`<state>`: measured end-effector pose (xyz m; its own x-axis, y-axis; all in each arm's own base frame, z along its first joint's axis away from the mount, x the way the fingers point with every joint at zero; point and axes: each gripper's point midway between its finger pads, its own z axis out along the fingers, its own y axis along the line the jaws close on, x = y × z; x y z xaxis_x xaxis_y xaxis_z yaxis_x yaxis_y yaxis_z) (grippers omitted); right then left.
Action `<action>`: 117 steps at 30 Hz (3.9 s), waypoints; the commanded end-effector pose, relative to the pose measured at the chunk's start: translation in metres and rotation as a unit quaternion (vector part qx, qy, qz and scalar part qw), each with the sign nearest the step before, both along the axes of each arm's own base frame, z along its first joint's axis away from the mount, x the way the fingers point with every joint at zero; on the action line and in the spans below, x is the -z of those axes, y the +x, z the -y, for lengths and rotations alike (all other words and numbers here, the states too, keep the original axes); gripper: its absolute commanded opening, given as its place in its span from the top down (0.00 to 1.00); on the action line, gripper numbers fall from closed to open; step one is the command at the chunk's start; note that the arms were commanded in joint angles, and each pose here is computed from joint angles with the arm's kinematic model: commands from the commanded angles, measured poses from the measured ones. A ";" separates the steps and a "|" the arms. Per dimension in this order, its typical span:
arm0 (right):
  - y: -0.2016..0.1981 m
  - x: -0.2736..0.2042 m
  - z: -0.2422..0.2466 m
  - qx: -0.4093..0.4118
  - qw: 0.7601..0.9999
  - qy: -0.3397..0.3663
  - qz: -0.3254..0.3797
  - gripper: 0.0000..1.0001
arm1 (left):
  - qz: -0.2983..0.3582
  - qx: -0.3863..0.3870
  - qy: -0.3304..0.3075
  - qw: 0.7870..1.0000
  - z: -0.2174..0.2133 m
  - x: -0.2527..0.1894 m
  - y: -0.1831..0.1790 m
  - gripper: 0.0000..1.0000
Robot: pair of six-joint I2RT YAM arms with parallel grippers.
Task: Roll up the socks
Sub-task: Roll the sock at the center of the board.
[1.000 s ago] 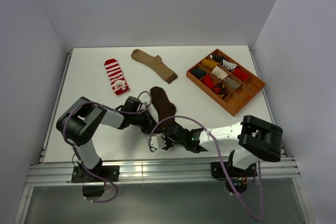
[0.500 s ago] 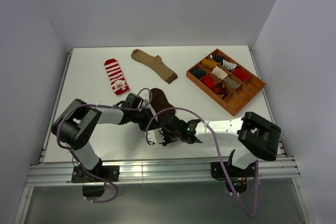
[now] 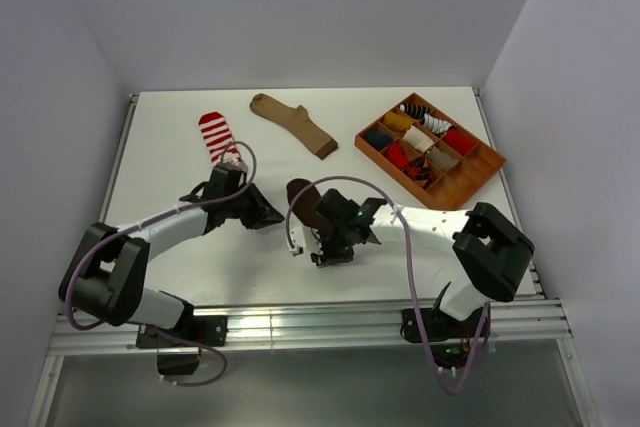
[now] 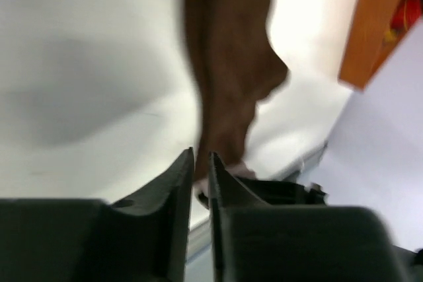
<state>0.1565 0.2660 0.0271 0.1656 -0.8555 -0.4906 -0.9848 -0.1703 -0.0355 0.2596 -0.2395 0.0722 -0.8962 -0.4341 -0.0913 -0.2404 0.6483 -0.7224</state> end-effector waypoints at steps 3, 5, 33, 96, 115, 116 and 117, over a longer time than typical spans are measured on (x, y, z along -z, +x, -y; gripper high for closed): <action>-0.002 -0.014 -0.002 0.006 0.996 0.012 -0.087 0.74 | 0.034 -0.100 0.027 0.994 -0.039 0.004 0.011 0.86; -0.001 -0.016 -0.004 0.007 0.992 0.010 -0.125 0.74 | 0.050 -0.120 0.016 0.991 -0.042 0.007 0.010 0.92; 0.036 0.002 -0.005 0.116 0.880 -0.082 -0.452 0.72 | 0.331 0.158 -0.079 0.927 0.065 -0.026 -0.052 0.73; 0.133 -0.070 0.060 0.293 0.928 0.107 -0.202 0.53 | -0.038 0.208 -0.017 0.977 0.066 0.058 -0.079 1.00; 0.032 -0.048 0.009 0.036 0.981 0.119 0.148 0.43 | -0.155 0.191 -0.056 0.968 0.056 0.070 -0.087 1.00; 0.027 -0.040 0.010 0.027 0.981 0.110 0.155 0.43 | -0.156 0.191 -0.056 0.967 0.056 0.070 -0.088 1.00; 0.028 -0.039 0.008 0.024 0.979 0.108 0.174 0.43 | -0.158 0.190 -0.054 0.967 0.056 0.071 -0.088 1.00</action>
<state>0.1729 0.2462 0.0565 0.2067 -0.7691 -0.6047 -0.9666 -0.0648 -0.2480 0.1797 -0.3045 0.0201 -0.9807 -0.0301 0.1931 -0.1720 0.6028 -0.7792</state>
